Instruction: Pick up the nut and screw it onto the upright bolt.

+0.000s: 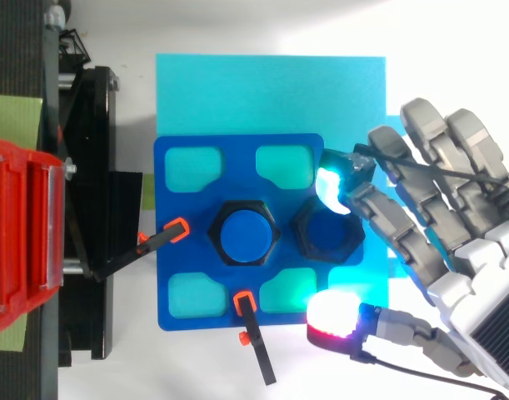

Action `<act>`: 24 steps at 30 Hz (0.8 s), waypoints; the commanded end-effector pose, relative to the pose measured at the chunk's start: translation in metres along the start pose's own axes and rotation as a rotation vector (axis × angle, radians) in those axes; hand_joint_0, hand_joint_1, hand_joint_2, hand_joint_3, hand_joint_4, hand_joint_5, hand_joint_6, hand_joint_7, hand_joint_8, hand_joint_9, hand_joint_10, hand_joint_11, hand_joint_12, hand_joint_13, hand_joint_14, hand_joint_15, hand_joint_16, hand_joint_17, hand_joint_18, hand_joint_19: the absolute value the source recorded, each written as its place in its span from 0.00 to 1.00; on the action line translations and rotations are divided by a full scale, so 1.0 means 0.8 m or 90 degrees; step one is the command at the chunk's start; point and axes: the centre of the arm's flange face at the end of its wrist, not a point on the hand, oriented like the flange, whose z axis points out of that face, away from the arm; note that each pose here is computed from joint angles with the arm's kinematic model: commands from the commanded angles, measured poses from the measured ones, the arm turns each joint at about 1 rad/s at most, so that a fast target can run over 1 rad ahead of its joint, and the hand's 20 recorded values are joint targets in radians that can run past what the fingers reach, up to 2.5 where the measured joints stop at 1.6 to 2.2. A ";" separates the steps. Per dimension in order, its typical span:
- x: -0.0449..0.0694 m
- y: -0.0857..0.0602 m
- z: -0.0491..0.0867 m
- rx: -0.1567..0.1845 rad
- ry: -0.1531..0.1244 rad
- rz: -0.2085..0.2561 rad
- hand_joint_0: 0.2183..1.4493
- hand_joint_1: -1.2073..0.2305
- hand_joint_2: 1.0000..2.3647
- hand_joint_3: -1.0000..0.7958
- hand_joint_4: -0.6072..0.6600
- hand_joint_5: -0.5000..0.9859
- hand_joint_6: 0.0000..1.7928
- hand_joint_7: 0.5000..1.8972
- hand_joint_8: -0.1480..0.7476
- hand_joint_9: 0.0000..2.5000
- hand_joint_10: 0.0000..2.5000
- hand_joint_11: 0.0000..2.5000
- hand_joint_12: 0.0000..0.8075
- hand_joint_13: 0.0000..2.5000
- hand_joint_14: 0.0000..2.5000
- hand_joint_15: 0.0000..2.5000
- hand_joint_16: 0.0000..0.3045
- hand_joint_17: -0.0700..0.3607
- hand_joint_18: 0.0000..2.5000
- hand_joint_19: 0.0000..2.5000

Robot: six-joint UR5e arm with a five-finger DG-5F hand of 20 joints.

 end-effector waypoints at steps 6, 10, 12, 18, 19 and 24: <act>0.002 -0.005 0.003 0.002 0.003 -0.006 0.10 0.44 0.00 0.28 0.69 0.17 0.28 0.23 0.53 0.08 0.00 0.02 0.56 0.02 0.00 0.00 0.20 0.48 0.00 0.00; 0.002 -0.007 0.004 0.004 0.005 -0.011 0.10 0.44 0.00 0.28 0.69 0.17 0.28 0.24 0.53 0.08 0.00 0.02 0.56 0.02 0.00 0.00 0.20 0.48 0.00 0.00; 0.002 -0.008 0.005 0.005 0.005 -0.011 0.10 0.44 0.00 0.28 0.69 0.17 0.28 0.24 0.53 0.08 0.00 0.02 0.56 0.02 0.00 0.00 0.20 0.48 0.00 0.00; 0.002 -0.010 0.008 0.002 0.005 -0.014 0.11 0.43 0.00 0.28 0.69 0.17 0.28 0.25 0.52 0.08 0.00 0.03 0.55 0.02 0.00 0.00 0.19 0.47 0.00 0.00; 0.003 -0.010 0.008 0.001 0.005 -0.015 0.12 0.43 0.00 0.28 0.69 0.17 0.28 0.25 0.52 0.08 0.00 0.02 0.55 0.02 0.00 0.00 0.19 0.47 0.00 0.00; 0.003 -0.013 0.010 -0.002 0.008 -0.024 0.12 0.42 0.00 0.28 0.69 0.17 0.28 0.26 0.52 0.08 0.00 0.02 0.54 0.03 0.00 0.00 0.19 0.46 0.00 0.00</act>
